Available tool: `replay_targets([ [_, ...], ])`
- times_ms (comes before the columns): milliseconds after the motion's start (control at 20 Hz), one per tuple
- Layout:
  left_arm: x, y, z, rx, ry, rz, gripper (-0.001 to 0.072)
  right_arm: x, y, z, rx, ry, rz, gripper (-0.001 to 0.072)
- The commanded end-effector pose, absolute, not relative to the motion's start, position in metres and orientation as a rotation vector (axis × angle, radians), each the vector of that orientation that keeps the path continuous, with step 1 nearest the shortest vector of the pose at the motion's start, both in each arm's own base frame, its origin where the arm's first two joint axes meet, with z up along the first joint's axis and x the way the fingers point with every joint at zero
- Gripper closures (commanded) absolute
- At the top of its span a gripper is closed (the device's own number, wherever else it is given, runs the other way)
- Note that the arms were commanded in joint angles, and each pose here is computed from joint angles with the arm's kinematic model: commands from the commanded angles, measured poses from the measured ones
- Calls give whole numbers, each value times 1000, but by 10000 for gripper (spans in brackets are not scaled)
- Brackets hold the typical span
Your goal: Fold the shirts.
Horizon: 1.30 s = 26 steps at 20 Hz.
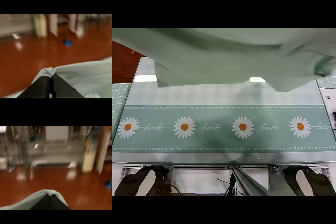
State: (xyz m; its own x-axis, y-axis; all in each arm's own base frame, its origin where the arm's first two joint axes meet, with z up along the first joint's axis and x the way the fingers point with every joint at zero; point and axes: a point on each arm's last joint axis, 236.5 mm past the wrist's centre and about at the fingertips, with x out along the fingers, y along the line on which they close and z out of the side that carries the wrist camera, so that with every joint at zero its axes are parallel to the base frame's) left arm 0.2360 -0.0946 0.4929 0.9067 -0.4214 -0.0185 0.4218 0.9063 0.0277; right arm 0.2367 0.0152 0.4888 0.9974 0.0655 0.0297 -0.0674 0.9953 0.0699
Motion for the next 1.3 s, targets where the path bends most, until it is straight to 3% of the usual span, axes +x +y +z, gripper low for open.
replay_targets([
  [0, 138, -76, 560, 118, -220, -222, 680, 146, 7, 554, 11, -189, -77, 689],
  [300, 110, -72, 510, 126, -21, -179, 680, 133, 9, 526, -7, -52, -91, 689],
  [450, 125, -69, 480, 107, 120, -192, 680, 163, -6, 470, -80, 219, -100, 690],
  [550, 149, -63, 439, 66, 304, -207, 680, 198, -18, 406, -67, 525, -68, 690],
  [850, 266, -41, 302, -116, 745, -260, 680, 322, -37, 265, 78, 1034, 64, 690],
  [1050, 350, -28, 213, -244, 934, -277, 680, 403, -35, 188, 74, 1156, 93, 690],
  [1250, 410, -20, 131, -314, 1082, -286, 679, 487, -12, 136, 55, 1081, 116, 689],
])
